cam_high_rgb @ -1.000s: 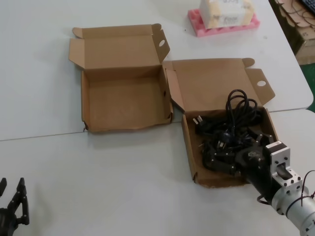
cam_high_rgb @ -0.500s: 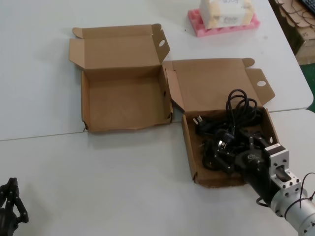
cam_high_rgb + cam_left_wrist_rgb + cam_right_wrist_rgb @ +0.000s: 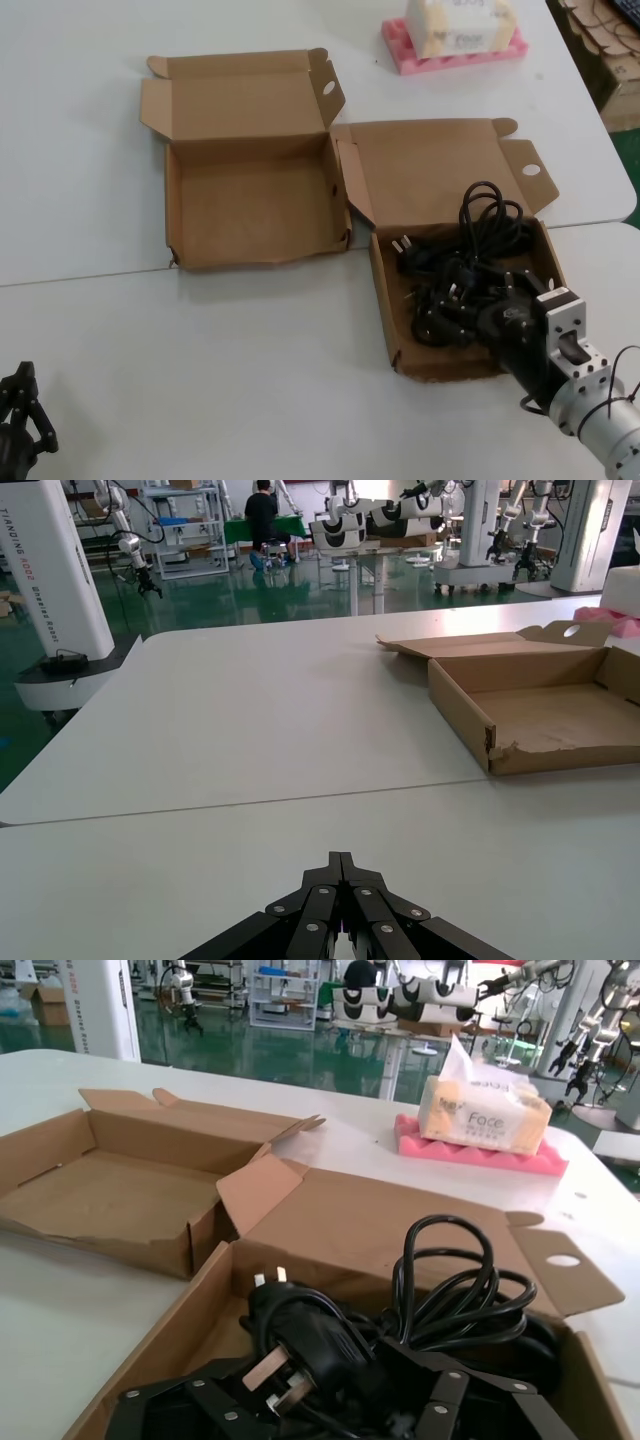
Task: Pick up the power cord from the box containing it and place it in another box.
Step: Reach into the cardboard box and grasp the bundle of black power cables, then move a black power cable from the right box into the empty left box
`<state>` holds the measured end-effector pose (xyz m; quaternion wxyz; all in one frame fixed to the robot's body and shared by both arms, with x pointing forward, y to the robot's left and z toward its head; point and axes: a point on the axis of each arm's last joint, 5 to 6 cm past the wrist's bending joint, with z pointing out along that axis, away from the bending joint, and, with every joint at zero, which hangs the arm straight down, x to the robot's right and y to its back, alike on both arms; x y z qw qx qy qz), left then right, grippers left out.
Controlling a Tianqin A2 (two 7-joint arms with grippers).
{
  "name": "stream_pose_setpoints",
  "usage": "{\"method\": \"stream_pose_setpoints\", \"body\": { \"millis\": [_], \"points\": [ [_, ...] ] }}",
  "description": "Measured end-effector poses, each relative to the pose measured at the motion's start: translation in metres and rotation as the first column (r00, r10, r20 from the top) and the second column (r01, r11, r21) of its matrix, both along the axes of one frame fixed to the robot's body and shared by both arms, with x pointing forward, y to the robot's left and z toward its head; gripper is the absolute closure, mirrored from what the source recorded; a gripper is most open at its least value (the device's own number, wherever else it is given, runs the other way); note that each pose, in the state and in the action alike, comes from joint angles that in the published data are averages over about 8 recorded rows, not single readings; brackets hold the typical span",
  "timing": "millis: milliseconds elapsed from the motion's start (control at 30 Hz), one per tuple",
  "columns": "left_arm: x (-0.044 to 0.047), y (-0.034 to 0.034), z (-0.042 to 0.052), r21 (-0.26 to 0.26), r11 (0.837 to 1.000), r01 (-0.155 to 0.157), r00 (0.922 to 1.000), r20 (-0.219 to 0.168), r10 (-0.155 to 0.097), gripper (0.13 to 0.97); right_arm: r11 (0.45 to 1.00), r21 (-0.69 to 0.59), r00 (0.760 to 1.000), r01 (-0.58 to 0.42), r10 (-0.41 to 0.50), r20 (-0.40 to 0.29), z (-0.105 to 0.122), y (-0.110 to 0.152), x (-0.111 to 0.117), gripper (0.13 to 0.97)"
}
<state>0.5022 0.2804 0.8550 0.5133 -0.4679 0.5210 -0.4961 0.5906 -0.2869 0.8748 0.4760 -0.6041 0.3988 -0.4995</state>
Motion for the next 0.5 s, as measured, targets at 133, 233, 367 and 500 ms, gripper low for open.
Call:
{"method": "stream_pose_setpoints", "body": {
  "millis": [133,233,367,500],
  "points": [
    [0.0,0.0,0.0,0.0,1.0,0.0,1.0,0.0,0.0,0.934,1.0,-0.006,1.0,0.004,-0.004,0.007,0.0021,-0.0023,-0.0008,0.743],
    [0.0,0.0,0.0,0.0,1.0,0.0,1.0,0.0,0.0,0.934,1.0,-0.01,1.0,0.006,-0.006,0.01,0.0033,-0.0041,-0.0016,0.756],
    [0.0,0.0,0.0,0.0,1.0,0.0,1.0,0.0,0.0,0.934,1.0,-0.015,1.0,0.007,-0.007,0.012,0.0043,-0.0057,-0.0027,0.806],
    [0.0,0.0,0.0,0.0,1.0,0.0,1.0,0.0,0.0,0.934,1.0,-0.021,1.0,0.005,-0.005,0.018,0.0063,-0.0061,-0.0044,0.844]
  ]
}}
